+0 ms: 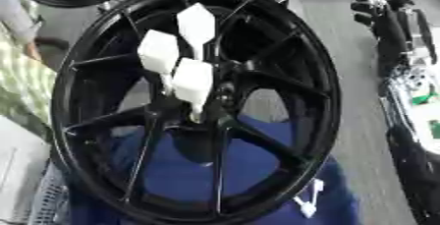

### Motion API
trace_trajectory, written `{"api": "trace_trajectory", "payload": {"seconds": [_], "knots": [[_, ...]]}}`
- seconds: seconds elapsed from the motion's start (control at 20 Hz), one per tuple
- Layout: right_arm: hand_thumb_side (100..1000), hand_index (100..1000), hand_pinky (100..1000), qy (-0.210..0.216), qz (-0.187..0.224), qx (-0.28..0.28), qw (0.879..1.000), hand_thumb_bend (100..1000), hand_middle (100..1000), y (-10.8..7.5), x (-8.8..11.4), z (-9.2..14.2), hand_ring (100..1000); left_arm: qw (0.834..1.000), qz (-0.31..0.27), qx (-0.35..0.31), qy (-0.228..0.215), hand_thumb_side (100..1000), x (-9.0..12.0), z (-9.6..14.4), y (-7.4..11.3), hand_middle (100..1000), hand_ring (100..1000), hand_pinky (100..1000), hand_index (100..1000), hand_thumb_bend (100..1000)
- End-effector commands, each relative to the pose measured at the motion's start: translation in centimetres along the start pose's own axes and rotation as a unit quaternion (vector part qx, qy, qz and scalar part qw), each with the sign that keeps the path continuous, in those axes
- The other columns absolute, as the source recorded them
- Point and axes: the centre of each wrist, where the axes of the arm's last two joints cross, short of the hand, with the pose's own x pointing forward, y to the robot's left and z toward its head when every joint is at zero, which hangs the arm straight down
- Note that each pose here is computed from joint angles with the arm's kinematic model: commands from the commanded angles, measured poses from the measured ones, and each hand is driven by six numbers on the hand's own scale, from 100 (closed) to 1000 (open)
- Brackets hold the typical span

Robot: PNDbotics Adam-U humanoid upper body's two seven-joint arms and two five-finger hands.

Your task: Pull the pin out of the wheel hub.

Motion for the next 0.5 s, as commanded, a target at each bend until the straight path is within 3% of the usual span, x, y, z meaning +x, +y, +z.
{"api": "trace_trajectory", "payload": {"seconds": [0.05,0.5], "knots": [[633,749,820,-0.012,0.002,0.003,1.0,100,677,-0.35,0.78,-0.37,754,1.0,-0.005,0.0,-0.02,630,0.86,-0.52,0.37,670,672,761,771,560],[632,749,821,-0.019,0.007,0.002,1.0,100,679,-0.67,1.15,-0.48,754,0.999,-0.023,-0.013,-0.042,628,1.85,-1.23,0.52,673,673,763,774,555]]}}
